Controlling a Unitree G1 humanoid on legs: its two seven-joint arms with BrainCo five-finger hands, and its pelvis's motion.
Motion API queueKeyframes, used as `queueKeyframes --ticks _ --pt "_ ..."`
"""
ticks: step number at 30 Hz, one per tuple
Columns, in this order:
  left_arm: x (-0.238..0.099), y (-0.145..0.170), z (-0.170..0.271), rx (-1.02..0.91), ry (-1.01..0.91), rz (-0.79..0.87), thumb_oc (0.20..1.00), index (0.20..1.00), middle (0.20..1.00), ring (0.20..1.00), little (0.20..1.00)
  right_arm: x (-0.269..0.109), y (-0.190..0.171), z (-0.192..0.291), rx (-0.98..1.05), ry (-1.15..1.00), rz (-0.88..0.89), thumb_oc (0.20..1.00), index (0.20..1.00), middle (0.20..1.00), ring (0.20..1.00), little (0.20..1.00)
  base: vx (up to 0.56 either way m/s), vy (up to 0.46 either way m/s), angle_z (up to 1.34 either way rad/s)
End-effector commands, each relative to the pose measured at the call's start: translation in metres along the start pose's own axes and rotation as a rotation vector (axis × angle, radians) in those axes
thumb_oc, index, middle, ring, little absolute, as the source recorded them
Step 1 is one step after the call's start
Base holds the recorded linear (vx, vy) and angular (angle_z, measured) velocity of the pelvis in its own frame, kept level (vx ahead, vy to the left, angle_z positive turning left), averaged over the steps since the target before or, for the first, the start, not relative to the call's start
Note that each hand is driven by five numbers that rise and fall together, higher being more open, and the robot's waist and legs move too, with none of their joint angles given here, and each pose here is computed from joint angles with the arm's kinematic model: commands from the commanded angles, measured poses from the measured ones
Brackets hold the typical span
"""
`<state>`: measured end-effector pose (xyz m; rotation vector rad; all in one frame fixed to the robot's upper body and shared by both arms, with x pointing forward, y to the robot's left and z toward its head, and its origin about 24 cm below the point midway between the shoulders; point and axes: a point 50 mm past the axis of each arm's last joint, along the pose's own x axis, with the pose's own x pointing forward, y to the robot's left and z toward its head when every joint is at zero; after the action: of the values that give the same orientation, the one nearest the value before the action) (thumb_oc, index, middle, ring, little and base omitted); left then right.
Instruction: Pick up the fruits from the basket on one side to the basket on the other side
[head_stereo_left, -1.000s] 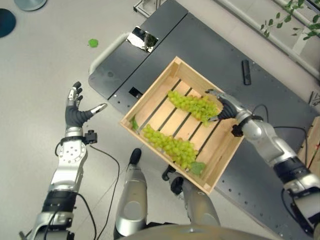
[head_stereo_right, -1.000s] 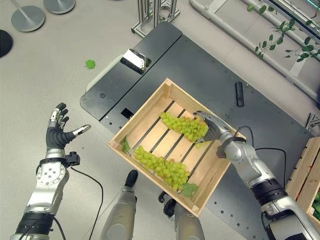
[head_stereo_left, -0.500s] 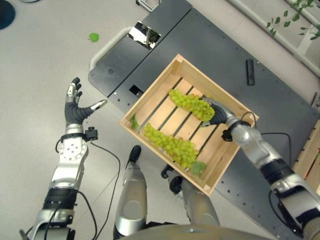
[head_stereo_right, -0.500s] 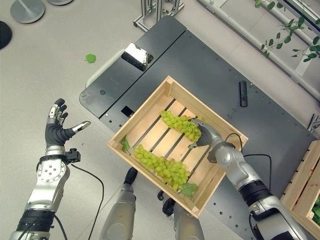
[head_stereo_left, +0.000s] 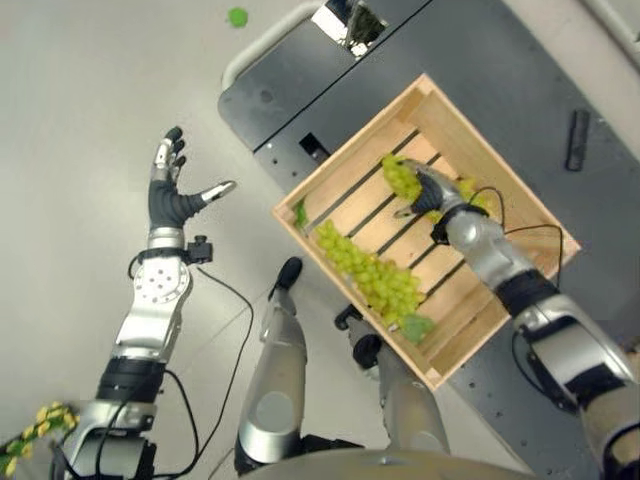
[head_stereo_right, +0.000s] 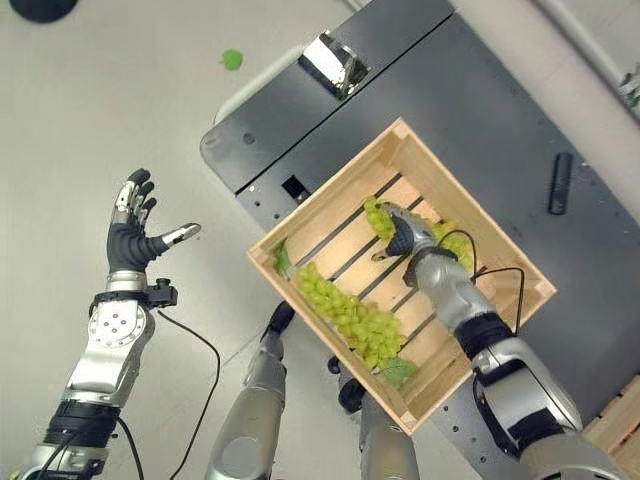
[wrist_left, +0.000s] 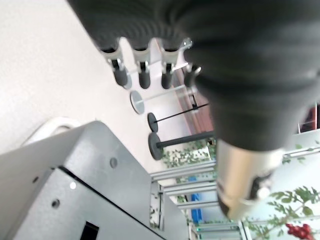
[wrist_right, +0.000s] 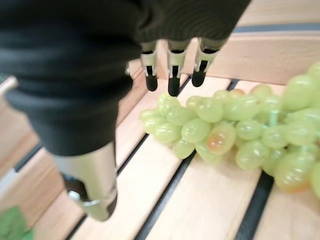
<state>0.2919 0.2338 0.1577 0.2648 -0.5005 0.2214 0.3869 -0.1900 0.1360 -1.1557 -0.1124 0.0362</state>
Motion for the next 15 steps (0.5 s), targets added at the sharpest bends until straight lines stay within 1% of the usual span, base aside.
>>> queueKeyframes --ticks 1,4,13,15 --pt "0.006 -0.007 0.035 -0.077 -0.169 0.0 1.0 1.0 1.0 1.0 1.0 0.001 -0.016 -0.001 -0.019 -0.016 -0.071 1.0 1.0 1.0 1.0 1.0 0.02 -0.031 0.2" --pt "0.007 -0.009 0.04 -0.089 -0.196 0.008 1.0 1.0 1.0 1.0 1.0 0.006 -0.031 -0.001 -0.008 0.003 -0.131 1.0 1.0 1.0 1.0 1.0 0.04 -0.019 0.11" --pt "0.006 -0.009 0.042 -0.084 -0.206 0.018 1.0 1.0 1.0 1.0 1.0 0.012 -0.041 0.006 -0.02 -0.006 -0.17 1.0 1.0 1.0 1.0 1.0 0.02 0.0 0.03" --pt "0.006 -0.01 0.043 -0.085 -0.208 0.023 1.0 1.0 1.0 1.0 1.0 0.012 -0.04 0.0 -0.035 0.02 -0.161 1.0 1.0 1.0 1.0 1.0 0.0 0.0 0.0"
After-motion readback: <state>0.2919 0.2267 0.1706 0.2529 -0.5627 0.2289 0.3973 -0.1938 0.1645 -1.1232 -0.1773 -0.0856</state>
